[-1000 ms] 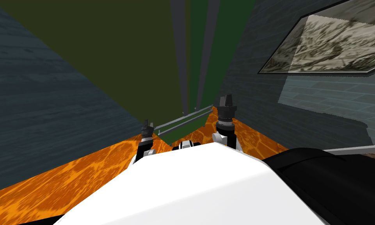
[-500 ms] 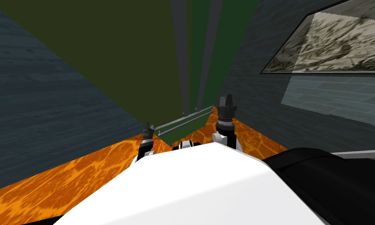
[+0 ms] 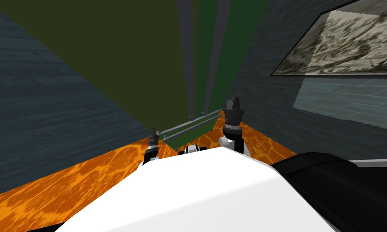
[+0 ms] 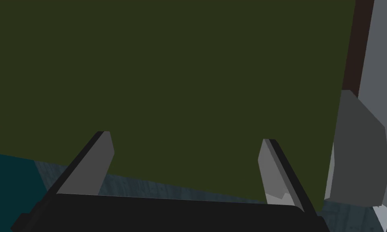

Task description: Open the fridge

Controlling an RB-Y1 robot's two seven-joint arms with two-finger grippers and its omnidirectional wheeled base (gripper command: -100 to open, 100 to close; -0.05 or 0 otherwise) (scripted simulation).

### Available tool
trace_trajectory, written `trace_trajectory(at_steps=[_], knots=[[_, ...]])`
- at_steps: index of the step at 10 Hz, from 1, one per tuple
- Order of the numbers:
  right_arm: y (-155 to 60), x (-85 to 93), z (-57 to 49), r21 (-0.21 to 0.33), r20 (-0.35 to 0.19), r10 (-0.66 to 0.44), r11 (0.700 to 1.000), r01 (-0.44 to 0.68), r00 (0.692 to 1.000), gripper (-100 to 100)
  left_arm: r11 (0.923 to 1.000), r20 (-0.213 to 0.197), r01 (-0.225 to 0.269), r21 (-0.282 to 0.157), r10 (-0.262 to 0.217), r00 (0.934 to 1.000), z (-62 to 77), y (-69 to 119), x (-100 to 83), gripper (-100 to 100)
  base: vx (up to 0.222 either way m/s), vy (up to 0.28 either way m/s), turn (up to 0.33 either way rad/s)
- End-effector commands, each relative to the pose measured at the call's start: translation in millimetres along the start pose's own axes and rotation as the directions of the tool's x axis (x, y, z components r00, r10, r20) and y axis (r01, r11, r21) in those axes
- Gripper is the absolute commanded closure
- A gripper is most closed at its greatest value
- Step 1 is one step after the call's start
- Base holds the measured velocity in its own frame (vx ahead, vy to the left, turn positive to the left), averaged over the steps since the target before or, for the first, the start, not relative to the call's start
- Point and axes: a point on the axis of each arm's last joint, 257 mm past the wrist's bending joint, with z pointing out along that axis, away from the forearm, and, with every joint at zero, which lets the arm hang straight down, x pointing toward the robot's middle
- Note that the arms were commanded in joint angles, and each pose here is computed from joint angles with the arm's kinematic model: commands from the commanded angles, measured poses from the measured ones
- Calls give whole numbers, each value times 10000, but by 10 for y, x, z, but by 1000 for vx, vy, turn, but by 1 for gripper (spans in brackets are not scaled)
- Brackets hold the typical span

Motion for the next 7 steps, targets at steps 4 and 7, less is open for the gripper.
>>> trace_trajectory(at_steps=[4, 7], knots=[[0, 0, 0, 0, 0, 0, 10000, 0, 10000, 0, 9988, 78, -95, -477, 99, 9999, -133, 333, -55, -100, 17, -4, 21], [0, 0, 0, -1, 0, 1, 10000, -1, 10000, 0, 9976, 156, -117, -689, 128, 9998, -220, 514, -79, -100, 19, -3, 21]])
